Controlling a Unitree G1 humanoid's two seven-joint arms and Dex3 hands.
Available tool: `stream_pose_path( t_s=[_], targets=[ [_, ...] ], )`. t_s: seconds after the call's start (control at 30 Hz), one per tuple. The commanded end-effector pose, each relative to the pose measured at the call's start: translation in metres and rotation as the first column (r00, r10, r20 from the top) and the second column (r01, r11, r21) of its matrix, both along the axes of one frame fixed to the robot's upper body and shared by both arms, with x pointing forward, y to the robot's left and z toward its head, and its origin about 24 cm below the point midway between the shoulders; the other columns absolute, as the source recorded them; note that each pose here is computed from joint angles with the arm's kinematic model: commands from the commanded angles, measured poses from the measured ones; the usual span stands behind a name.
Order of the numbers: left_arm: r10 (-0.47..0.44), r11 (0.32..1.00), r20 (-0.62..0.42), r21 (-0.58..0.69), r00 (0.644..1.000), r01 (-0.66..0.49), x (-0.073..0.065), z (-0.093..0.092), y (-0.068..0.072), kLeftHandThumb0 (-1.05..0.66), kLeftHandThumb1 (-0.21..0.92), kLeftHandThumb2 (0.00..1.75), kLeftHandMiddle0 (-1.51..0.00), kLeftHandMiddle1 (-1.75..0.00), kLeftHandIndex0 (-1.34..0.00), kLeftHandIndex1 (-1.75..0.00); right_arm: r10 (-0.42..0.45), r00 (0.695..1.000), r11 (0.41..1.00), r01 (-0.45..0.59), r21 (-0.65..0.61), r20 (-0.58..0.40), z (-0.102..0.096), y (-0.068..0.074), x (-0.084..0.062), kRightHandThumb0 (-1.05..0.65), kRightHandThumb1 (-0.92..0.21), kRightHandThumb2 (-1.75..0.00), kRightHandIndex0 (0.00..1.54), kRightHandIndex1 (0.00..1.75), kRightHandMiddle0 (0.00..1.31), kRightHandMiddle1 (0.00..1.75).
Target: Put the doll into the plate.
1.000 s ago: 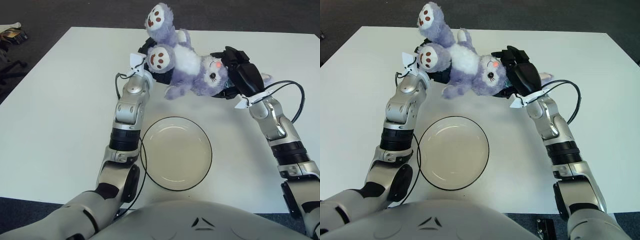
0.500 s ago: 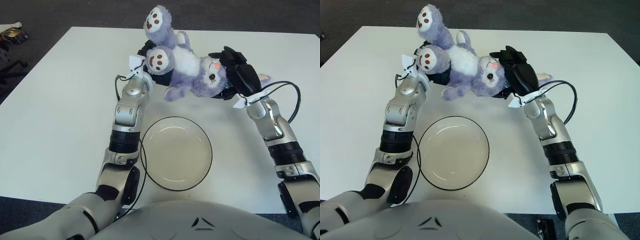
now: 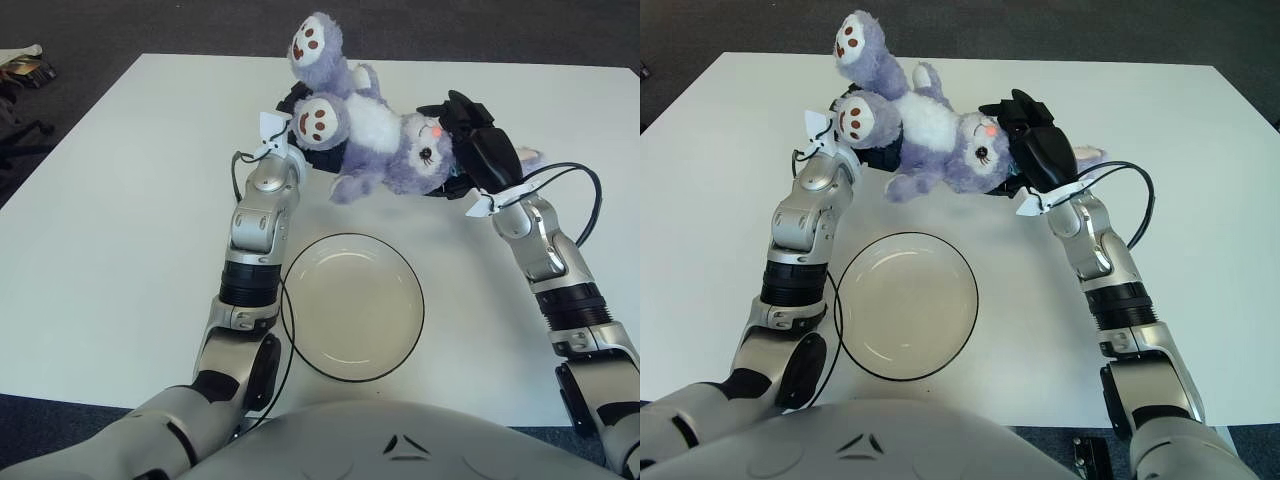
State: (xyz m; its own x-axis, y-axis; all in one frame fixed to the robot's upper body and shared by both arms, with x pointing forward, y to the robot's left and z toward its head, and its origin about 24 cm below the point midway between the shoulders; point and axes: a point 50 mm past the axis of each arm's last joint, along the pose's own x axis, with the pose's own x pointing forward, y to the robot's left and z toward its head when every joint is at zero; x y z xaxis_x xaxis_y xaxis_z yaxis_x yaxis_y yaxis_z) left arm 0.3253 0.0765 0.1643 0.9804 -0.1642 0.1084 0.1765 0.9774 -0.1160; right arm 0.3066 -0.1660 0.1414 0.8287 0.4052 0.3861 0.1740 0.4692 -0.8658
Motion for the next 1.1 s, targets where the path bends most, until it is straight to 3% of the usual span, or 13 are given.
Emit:
stream_pose_path(
  t_s=[0.0, 0.37, 0.63, 0.8, 1.07],
  targets=[
    [-0.016, 1.0, -0.016, -0.015, 1.0, 0.016, -0.0011, -0.0016, -0.0033, 0.0, 0.06, 1.59, -0.84, -1.66, -0.57, -1.75, 0.029, 0.999, 0.999, -0.03, 0.041, 0.032, 0.0095, 0.0045, 0.0026, -0.89, -0.55, -0.57, 0.12, 0.1, 0.0, 0.92],
    [-0.012, 1.0, -0.035, -0.016, 0.999, 0.012, -0.0001, -0.005, -0.0044, 0.0, 0.06, 1.59, -0.84, -1.65, -0.57, -1.75, 0.032, 0.999, 0.995, -0.035, 0.092, 0.03, 0.0097, 0.0072, 0.0011, -0.87, -0.54, -0.58, 0.13, 0.11, 0.0, 0.93],
    [-0.017, 1.0, -0.04, -0.018, 0.999, 0.016, 0.0005, -0.0067, -0.0055, 0.0, 0.06, 1.58, -0.85, -1.65, -0.57, -1.75, 0.038, 0.999, 0.988, -0.042, 0.146, 0.029, 0.0086, 0.0086, 0.0001, -0.76, -0.37, -0.75, 0.15, 0.13, 0.0, 0.92],
    [-0.03, 0.999, -0.041, -0.027, 0.999, 0.029, 0.0004, -0.0068, -0.0066, 0.0, 0.06, 1.59, -0.84, -1.66, -0.57, -1.75, 0.05, 0.999, 0.972, -0.053, 0.23, 0.017, 0.0084, 0.01, 0.0007, -0.53, -0.18, -0.98, 0.16, 0.33, 0.0, 1.0],
    [-0.036, 0.999, -0.054, -0.021, 0.998, 0.035, 0.0002, -0.007, -0.0073, 0.0, 0.06, 1.6, -0.83, -1.68, -0.57, -1.75, 0.024, 1.0, 0.973, -0.025, 0.231, 0.008, 0.0085, 0.0101, 0.0015, -0.25, -0.08, -1.19, 0.18, 0.72, 0.01, 1.14]
  ],
)
